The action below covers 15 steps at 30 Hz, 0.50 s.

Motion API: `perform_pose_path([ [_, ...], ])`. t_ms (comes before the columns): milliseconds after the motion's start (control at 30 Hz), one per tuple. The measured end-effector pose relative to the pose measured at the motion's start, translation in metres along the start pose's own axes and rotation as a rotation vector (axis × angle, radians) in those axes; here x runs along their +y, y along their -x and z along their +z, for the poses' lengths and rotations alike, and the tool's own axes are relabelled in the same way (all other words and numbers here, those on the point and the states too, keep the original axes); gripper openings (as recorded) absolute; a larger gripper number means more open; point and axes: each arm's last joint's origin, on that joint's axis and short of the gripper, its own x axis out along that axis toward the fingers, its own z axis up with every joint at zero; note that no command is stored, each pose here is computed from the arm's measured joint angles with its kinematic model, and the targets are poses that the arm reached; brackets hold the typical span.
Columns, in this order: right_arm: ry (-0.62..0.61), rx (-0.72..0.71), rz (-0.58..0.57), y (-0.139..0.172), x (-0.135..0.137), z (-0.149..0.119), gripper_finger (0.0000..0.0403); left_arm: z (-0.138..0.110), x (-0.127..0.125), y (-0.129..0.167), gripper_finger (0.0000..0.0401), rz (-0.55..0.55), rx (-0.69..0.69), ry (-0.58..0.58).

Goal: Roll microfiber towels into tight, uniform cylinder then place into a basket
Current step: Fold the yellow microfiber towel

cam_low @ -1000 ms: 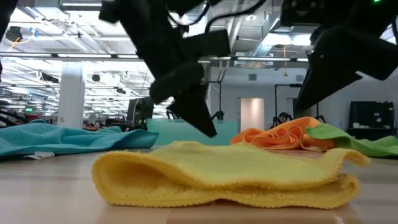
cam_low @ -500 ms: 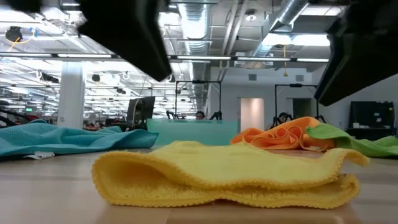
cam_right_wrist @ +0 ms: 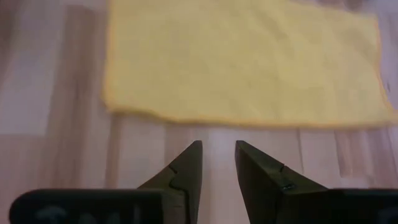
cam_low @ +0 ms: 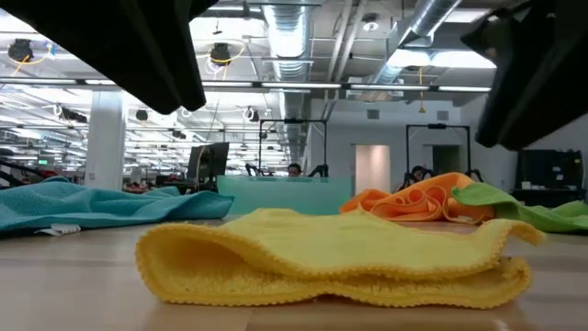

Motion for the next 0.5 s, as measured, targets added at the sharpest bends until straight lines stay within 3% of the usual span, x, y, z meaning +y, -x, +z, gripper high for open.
perform_pose_path([
  [167,0.095,-0.105,0.084,0.001,0.008,0.011,0.0134,0.003,-0.003,0.0,0.0157,-0.055,-0.016,0.038],
  [500,0.218,-0.181,0.206,0.004,0.015,0.02,0.021,-0.003,-0.034,-0.026,0.0159,-0.111,-0.078,-0.164],
])
